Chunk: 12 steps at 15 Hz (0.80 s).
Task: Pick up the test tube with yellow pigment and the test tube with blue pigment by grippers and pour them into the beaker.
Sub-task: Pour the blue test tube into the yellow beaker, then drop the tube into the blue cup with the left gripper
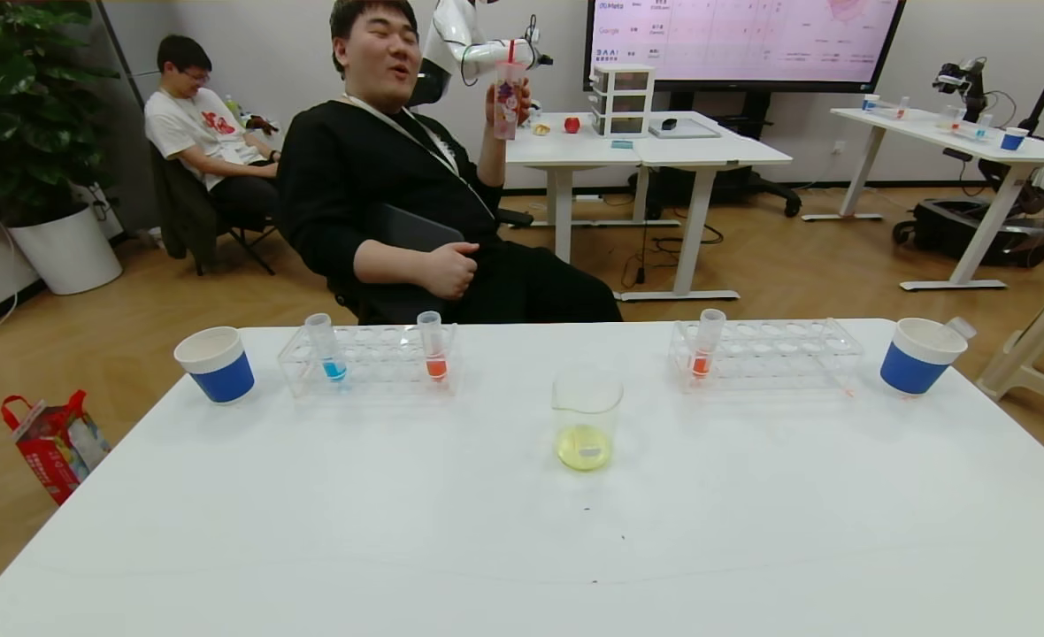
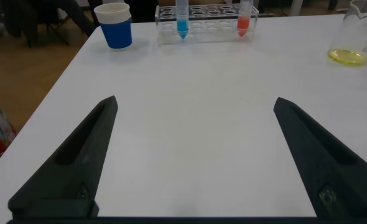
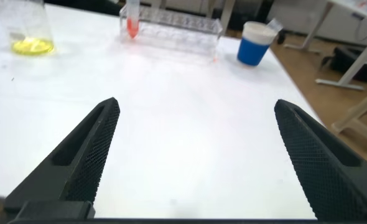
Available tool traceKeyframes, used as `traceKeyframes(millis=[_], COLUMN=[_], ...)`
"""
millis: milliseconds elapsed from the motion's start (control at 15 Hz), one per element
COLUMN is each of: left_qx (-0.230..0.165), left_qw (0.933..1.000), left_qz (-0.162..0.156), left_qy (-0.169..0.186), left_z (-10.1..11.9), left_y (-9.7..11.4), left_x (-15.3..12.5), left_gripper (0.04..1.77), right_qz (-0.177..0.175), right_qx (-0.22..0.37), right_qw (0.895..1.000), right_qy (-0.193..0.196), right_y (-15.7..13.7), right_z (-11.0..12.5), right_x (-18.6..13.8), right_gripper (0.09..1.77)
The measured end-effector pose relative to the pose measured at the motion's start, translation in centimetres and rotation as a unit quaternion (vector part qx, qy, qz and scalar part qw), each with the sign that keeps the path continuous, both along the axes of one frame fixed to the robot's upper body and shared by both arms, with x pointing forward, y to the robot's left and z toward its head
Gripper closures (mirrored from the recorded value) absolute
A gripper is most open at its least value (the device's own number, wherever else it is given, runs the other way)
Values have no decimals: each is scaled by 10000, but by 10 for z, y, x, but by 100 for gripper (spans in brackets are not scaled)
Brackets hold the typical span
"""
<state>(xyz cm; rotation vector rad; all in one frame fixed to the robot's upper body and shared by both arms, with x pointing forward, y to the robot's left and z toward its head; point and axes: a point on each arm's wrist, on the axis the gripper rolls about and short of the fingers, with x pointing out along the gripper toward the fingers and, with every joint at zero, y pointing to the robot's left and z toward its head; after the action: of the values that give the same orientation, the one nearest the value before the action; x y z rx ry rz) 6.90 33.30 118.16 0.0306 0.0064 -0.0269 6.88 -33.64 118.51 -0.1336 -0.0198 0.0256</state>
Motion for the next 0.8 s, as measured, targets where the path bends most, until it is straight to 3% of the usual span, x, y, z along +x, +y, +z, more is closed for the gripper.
traceKeyframes(millis=[333, 533, 800], left_qx=[65, -153, -118], left_qw=[10000, 9998, 9999], left_qz=[-12, 109, 116], left_qy=[-11, -11, -19], left_z=[0, 0, 0], left_y=[0, 1, 1], left_x=[0, 0, 0], left_gripper=[6, 6, 6], right_qz=[81, 55, 50], right_qx=[378, 414, 418], right_qw=[9992, 9990, 9990], right_qy=[140, 132, 132], right_y=[0, 0, 0], right_z=[-3, -3, -3], right_x=[0, 0, 0], right_gripper=[12, 12, 12])
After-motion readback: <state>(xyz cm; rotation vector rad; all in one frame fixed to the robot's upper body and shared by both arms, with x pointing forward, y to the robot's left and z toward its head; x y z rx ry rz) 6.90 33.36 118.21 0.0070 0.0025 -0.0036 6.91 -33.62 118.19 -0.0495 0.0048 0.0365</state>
